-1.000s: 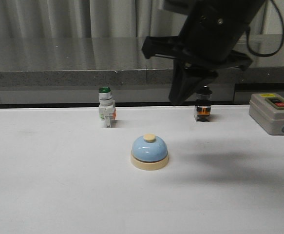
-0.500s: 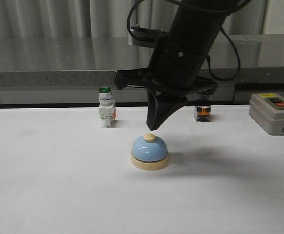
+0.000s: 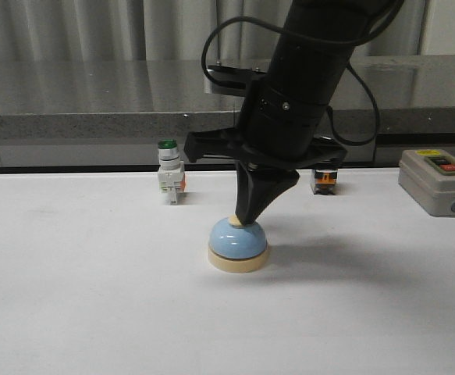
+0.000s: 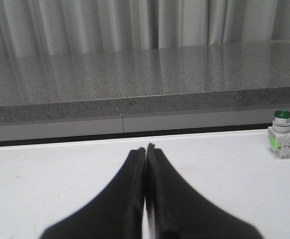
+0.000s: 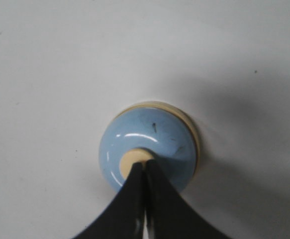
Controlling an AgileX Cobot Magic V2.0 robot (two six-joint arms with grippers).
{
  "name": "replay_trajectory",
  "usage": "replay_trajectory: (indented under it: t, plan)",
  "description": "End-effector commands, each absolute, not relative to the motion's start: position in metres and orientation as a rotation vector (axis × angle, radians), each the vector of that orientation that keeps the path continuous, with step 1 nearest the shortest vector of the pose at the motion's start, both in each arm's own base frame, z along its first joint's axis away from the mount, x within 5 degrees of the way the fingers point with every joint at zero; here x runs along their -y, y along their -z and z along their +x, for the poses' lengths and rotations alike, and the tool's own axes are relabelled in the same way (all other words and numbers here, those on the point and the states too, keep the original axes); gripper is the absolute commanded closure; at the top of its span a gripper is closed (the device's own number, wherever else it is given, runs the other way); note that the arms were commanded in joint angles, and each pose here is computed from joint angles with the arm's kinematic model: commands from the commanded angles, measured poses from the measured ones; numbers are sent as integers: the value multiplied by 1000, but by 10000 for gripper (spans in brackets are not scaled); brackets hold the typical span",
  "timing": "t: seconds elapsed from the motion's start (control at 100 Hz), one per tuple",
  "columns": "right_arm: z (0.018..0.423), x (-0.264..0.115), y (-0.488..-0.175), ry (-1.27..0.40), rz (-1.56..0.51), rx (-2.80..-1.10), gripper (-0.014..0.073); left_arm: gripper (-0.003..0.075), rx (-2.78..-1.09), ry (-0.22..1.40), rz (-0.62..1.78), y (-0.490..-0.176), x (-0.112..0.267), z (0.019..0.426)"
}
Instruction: Place and press bell with both arms
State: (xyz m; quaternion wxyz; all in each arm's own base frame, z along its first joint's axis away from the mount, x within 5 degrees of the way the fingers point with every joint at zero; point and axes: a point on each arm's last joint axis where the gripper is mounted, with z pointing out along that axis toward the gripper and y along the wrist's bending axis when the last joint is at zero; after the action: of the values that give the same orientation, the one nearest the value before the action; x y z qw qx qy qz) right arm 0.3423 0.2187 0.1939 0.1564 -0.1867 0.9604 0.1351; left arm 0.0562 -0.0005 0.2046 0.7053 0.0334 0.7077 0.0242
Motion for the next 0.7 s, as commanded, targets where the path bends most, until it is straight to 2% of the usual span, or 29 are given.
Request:
replay_trajectory:
  t: [0.0,0.19,0.37,0.69]
  plan:
    - [338,-217,-243,-428,-540,-2602,664,740,-1508,-39,63,-199,1,56]
    - [327,-200,-287,-382,-558,-2475,664,740,-1508,-39,63,-199,1,56]
    - [315,-162,-321,-347,-471,-2380,664,740,-1508,-39,63,-199,1,56]
    - [261,-82,-346,-223,-289,-2206,664,740,-1508,-39,63,-199,1,56]
